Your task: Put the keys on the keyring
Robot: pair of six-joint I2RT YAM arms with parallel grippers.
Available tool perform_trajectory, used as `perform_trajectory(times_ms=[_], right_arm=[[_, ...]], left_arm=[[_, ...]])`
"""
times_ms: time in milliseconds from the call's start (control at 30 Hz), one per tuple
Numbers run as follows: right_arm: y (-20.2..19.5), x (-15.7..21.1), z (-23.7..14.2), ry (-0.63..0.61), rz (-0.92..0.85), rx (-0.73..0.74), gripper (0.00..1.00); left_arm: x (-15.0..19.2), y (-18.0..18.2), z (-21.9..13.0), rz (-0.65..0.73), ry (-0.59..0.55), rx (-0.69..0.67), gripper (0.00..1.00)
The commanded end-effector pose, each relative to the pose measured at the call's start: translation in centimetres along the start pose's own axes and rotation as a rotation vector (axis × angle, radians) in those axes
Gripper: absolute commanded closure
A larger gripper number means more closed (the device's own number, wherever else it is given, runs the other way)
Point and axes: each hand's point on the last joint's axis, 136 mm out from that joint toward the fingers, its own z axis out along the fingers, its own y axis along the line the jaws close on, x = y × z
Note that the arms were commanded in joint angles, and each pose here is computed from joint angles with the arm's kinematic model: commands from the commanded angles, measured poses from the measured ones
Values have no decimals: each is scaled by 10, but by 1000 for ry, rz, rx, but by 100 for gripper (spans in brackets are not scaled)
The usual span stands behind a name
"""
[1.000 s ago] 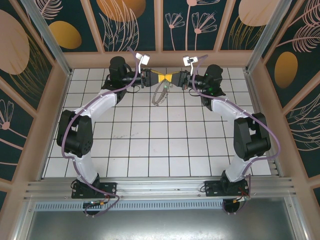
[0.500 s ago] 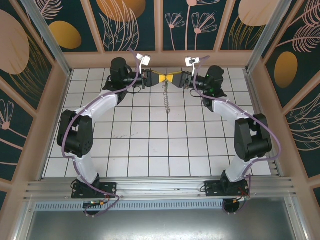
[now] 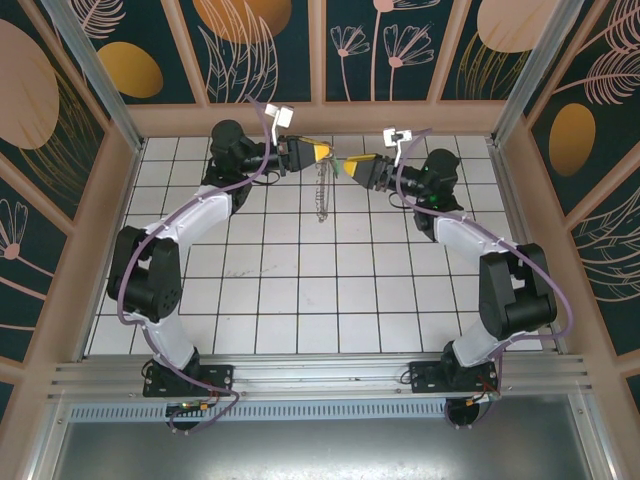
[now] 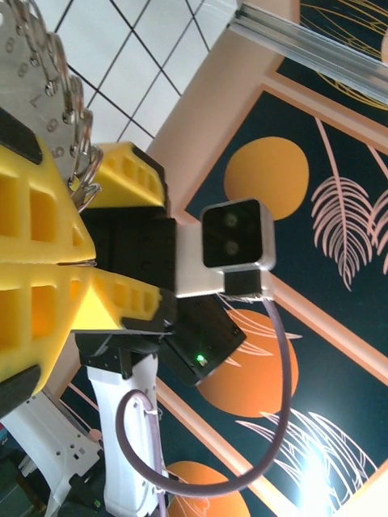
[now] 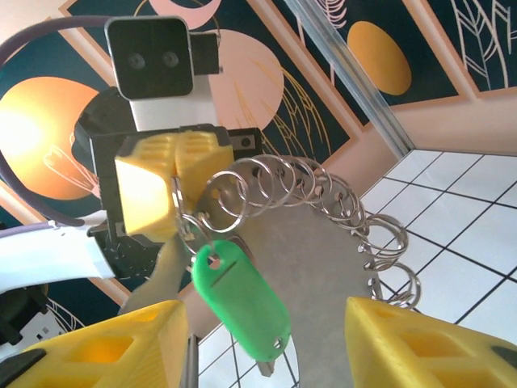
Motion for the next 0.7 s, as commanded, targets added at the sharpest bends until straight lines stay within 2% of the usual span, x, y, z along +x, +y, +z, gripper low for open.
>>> perform_trajectory(times_ms=[0,333,433,500,667], right_arm=[[22,-4,9,-14,-95,-43,44],[30,-2,32,25,-112,-76,43],[30,0,35,34,-108,-82,47],[30,2,36,42,-106,-85,53],[29,13,38,75,-92,-86,87]], left_arm=[[-16,-35,-4,86,-32,55,100],[-8,-35,-5,73,-17,58,100],[-6,-34,-5,66,-16,55,100],[-7,-33,-5,66,-23,50,100],[-13,-33,-5,69,-45,43,100]])
